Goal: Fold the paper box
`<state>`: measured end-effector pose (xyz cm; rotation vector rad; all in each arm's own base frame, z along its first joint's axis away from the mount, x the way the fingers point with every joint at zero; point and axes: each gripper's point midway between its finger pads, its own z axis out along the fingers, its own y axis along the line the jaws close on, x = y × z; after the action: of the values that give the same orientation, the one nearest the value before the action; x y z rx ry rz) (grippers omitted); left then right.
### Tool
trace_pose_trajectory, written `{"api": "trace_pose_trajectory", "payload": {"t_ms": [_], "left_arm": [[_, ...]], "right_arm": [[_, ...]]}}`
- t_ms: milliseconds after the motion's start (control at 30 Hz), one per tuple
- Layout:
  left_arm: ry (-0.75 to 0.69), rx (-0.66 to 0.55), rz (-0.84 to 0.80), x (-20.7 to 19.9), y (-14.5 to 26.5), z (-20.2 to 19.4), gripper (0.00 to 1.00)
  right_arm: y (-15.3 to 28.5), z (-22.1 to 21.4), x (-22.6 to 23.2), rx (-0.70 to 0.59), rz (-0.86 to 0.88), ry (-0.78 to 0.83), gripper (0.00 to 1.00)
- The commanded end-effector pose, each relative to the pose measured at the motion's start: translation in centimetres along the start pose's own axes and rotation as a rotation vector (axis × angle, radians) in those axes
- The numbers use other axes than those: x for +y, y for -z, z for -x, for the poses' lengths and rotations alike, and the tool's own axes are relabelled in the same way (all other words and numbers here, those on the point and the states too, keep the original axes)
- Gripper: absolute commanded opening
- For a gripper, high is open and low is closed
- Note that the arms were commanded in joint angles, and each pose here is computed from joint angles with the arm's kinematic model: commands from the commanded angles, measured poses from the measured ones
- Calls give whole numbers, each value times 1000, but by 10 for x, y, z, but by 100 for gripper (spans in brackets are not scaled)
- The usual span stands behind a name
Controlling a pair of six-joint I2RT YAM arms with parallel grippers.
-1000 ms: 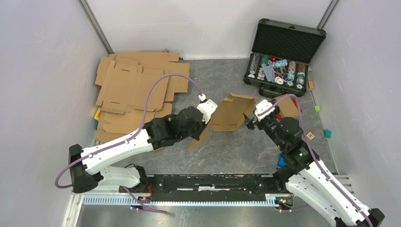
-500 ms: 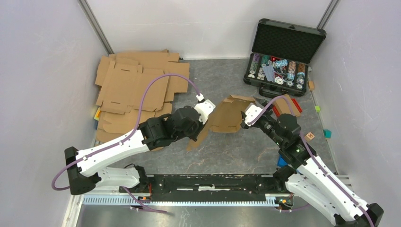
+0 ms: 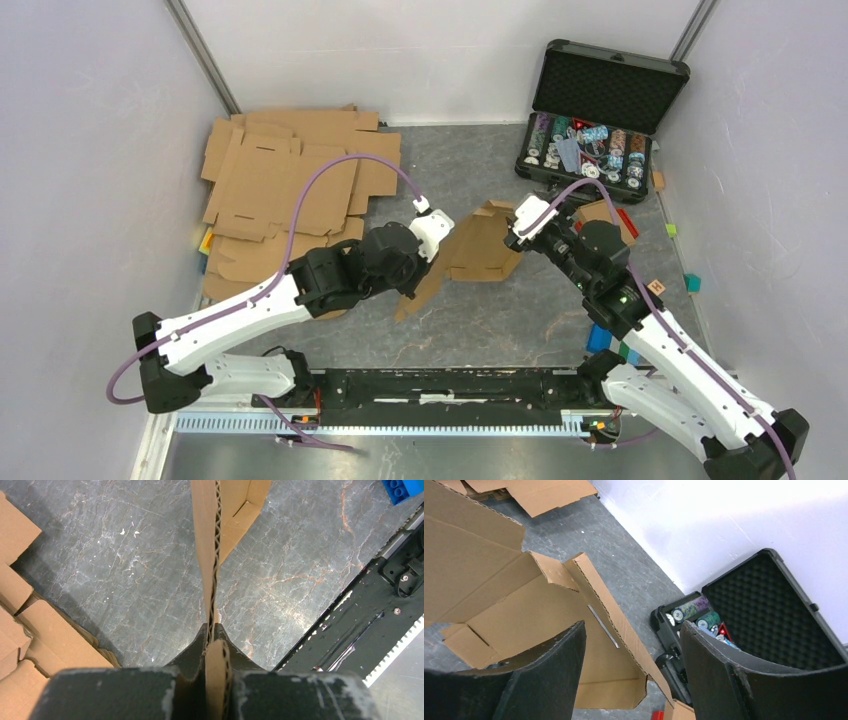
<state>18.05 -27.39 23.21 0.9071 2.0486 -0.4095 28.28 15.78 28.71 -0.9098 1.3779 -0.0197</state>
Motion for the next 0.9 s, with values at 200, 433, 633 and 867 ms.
{"api": "trace_pose_trajectory", "payload": {"t_ms": [200, 433, 633, 867], "left_arm": [[-45, -37, -49, -2, 24, 18, 8], [-37, -47, -46, -1, 26, 22, 21], [9, -98, 12, 11, 35, 26, 61], [117, -198, 121, 36, 59, 33, 100]], "right_arm": [[-1, 16, 2, -28, 49, -35, 51], [-1, 13, 3, -13, 42, -78, 5], [-4, -13, -5, 155, -75, -302, 0], [-7, -68, 28, 369, -48, -405, 5]]}}
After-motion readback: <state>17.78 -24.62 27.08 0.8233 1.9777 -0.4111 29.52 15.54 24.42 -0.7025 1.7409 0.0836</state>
